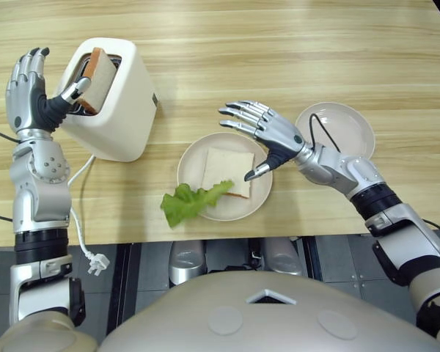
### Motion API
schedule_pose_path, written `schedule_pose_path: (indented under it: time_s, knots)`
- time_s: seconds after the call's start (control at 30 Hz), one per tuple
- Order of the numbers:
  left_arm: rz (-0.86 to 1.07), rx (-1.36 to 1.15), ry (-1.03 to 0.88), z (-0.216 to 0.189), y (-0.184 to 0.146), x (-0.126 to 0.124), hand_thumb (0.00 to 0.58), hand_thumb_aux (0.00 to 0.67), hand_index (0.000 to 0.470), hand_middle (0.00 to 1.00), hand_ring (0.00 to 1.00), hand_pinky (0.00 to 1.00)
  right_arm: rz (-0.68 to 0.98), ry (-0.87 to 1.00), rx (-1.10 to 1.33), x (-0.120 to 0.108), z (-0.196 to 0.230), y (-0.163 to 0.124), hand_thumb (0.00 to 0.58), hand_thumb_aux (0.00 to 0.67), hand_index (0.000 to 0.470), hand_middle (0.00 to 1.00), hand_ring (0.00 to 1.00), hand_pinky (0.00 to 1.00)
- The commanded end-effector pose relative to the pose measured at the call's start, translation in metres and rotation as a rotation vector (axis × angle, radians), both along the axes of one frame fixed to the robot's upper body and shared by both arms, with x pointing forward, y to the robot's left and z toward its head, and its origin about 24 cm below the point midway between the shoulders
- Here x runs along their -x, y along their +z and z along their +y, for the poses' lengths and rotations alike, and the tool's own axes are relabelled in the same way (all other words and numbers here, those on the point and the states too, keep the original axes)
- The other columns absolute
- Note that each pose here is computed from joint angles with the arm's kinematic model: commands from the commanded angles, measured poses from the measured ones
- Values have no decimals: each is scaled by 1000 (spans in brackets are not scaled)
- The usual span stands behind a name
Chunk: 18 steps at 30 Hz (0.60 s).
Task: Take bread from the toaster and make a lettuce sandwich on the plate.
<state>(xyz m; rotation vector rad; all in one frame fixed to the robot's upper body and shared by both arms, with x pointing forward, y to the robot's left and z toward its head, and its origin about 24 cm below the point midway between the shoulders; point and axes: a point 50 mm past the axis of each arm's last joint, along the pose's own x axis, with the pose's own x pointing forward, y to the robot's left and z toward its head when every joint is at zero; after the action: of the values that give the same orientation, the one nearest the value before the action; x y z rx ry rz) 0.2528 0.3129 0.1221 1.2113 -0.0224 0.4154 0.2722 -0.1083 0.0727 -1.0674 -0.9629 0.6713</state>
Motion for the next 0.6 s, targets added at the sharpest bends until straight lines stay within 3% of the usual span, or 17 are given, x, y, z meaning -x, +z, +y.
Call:
schedule_pose_path:
  time_s: [0.03, 0.23, 0.27, 0.33, 0.37, 0.6]
  knots:
    - [80, -24, 12, -2, -13, 0, 0, 0, 0, 0, 0, 0, 14, 4, -3, 1, 2, 0, 0, 0, 0, 0, 0, 0]
    - [130, -23, -3, -8, -21, -2, 0, 0, 0, 0, 0, 0, 58, 13, 8, 9, 7, -13, 0, 0, 0, 0, 0, 0]
    - [137, -22, -4, -8, -22, -2, 53, 32, 22, 0, 0, 0, 63, 21, 19, 11, 9, -16, 0, 0, 0, 0, 0, 0]
    - [140, -21, -7, -10, -22, -2, 53, 32, 22, 0, 0, 0, 71, 53, 58, 17, 14, -24, 0, 0, 0, 0, 0, 0]
    - [139, -20, -9, -11, -22, -2, 0, 0, 0, 0, 0, 0, 70, 63, 69, 20, 16, -26, 0, 0, 0, 0, 0, 0]
    - [130, -13, -14, -12, -21, -1, 0, 0, 0, 0, 0, 0, 48, 138, 207, 37, 27, -50, 0, 0, 0, 0, 0, 0]
